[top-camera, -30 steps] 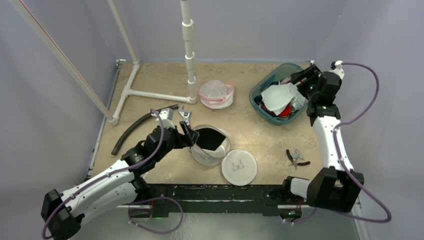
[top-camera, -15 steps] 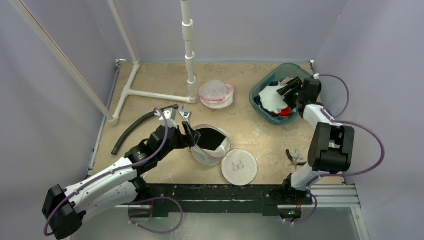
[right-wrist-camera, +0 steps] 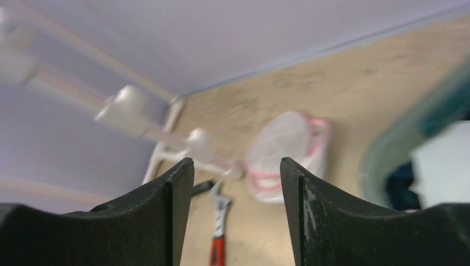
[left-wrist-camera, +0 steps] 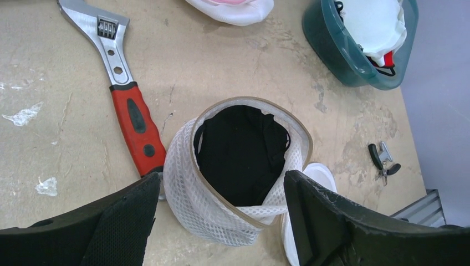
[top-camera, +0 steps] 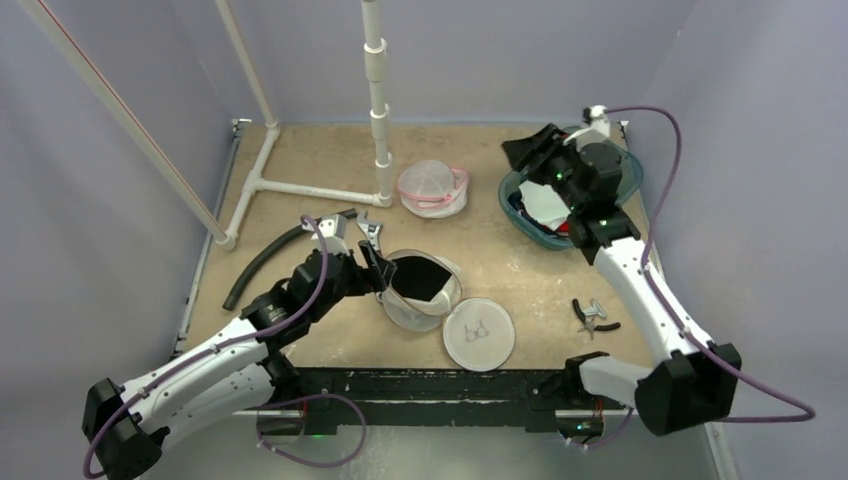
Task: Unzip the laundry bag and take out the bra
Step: Pick up the bra from the laundry bag.
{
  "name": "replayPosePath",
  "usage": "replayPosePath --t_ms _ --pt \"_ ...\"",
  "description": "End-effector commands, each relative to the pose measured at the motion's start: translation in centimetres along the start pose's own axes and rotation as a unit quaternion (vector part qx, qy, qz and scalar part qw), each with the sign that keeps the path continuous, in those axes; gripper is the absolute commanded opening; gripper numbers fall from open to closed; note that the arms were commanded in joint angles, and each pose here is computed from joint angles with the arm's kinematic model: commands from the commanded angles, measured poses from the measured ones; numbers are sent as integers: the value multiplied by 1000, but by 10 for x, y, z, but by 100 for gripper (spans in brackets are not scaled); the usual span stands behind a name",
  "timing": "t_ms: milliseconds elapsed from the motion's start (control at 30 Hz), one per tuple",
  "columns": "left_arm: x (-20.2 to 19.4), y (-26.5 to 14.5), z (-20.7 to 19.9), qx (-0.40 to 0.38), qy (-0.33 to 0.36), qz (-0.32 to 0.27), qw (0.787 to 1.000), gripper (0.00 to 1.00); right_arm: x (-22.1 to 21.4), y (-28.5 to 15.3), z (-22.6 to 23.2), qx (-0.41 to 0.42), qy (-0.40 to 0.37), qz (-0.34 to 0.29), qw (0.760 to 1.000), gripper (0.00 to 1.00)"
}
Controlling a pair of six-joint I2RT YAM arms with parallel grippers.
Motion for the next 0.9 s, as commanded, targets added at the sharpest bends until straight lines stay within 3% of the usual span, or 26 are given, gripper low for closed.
replayPosePath --t_ms 0,233,433,567,767,867 --pt "3 -6 -10 -21 12 14 1000 79 -45 -24 64 135 -63 71 986 59" --pt "-16 4 1 -1 27 61 998 65 -140 -74 127 251 -135 178 942 55" --pt "-28 26 14 45 43 77 995 53 -184 -81 138 256 -158 219 928 54" --pt "-35 40 22 72 46 79 993 51 -203 -81 140 241 -172 235 926 55" --pt "-38 44 23 79 33 80 993 20 -218 -78 129 202 -180 251 929 54" --pt "-37 39 23 76 29 77 994 10 -232 -75 126 192 -187 273 924 54"
Point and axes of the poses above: each gripper's point midway between its finger pads, its own y axis out along the fingers, its own z axis along the line the jaws close on, x = y × z, the point moved 6 cm from there along -y, back along the fingers, and after that the axes turned 12 degrees about -y, right-handed, at the moved point
